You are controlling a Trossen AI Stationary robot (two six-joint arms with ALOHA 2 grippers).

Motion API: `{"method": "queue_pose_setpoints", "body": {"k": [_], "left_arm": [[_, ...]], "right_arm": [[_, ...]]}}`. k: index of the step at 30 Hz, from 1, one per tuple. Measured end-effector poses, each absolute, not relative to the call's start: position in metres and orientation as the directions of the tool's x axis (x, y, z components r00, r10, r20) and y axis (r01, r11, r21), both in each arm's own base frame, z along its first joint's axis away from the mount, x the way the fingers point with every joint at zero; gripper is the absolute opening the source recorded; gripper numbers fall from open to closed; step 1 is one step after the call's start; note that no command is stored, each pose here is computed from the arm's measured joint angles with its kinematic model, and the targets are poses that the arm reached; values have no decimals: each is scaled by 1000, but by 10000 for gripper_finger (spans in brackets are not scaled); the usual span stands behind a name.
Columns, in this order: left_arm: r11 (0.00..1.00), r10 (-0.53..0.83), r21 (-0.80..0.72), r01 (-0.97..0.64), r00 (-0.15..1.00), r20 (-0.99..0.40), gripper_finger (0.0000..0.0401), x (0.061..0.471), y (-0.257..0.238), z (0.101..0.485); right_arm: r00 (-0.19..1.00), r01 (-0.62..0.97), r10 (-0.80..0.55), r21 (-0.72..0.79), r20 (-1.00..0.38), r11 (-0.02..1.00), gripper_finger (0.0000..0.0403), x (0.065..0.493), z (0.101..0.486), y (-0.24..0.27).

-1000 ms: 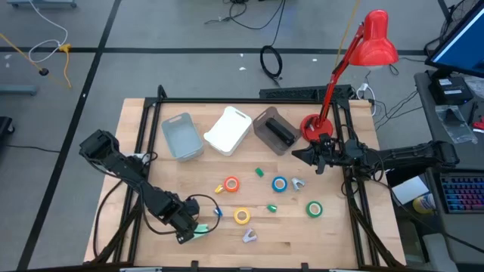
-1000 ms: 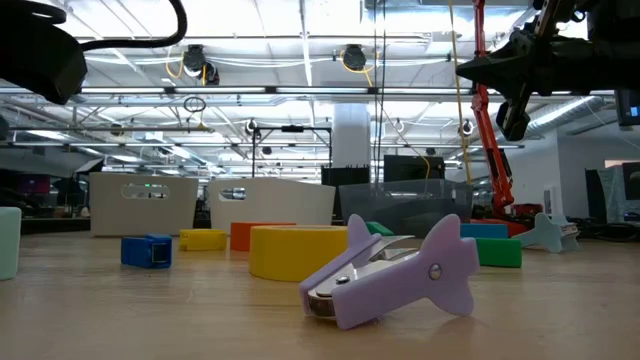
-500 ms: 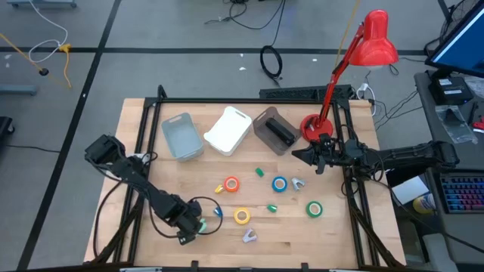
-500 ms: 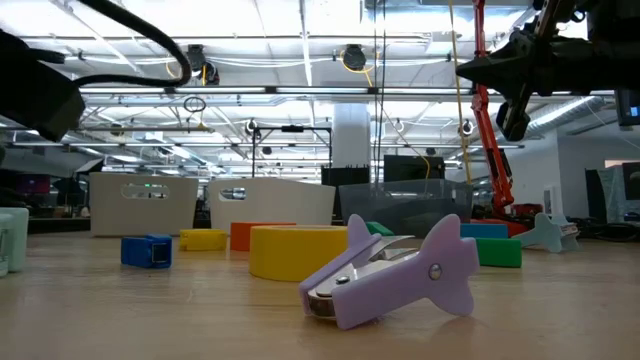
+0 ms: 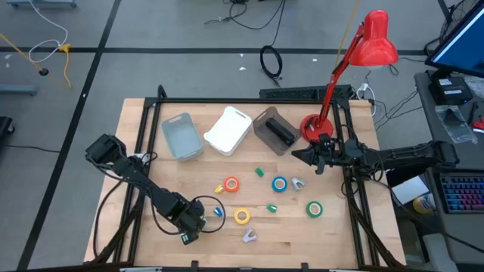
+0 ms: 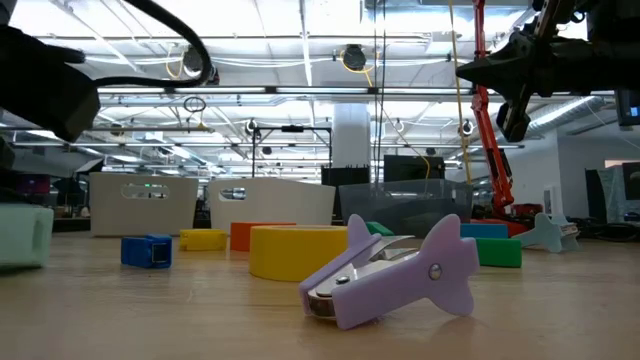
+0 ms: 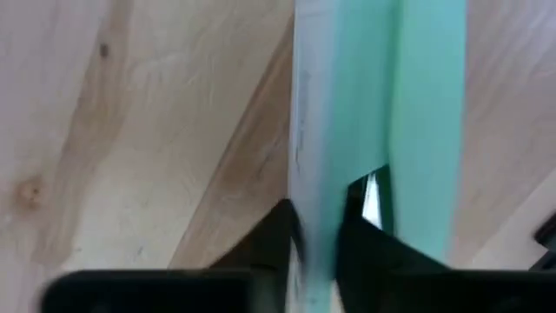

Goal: Pick and place Stapler, Stapler remover, tape
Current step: Put the light green stapler into the black bin

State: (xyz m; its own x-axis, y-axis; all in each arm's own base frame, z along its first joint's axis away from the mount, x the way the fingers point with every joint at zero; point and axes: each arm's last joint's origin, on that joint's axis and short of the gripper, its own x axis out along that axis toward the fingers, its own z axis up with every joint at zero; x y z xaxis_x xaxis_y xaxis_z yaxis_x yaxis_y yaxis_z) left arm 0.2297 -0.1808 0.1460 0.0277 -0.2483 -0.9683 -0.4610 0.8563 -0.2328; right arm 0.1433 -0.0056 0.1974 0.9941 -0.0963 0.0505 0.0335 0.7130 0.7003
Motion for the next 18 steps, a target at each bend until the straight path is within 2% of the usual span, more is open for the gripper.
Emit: {"method": "queue_pose_setpoints", "body": {"k": [2, 11, 14, 18], "left_arm": [[854, -260, -251, -456, 45, -965, 28, 231, -182, 147], [824, -267, -272, -498, 82, -960, 33, 235, -179, 150], [808, -265, -305, -504, 152, -952, 33, 239, -173, 160], [770, -205, -341, -540, 296, -933, 33, 243, -158, 183]], "right_arm": [[994, 34, -97, 700, 51, 713, 4, 143, 197, -6], [993, 20, -96, 717, 67, 697, 4, 143, 199, -6], [991, -19, -83, 736, 103, 676, 4, 143, 202, -5], [981, -150, 17, 693, 196, 705, 4, 143, 211, -2]]}}
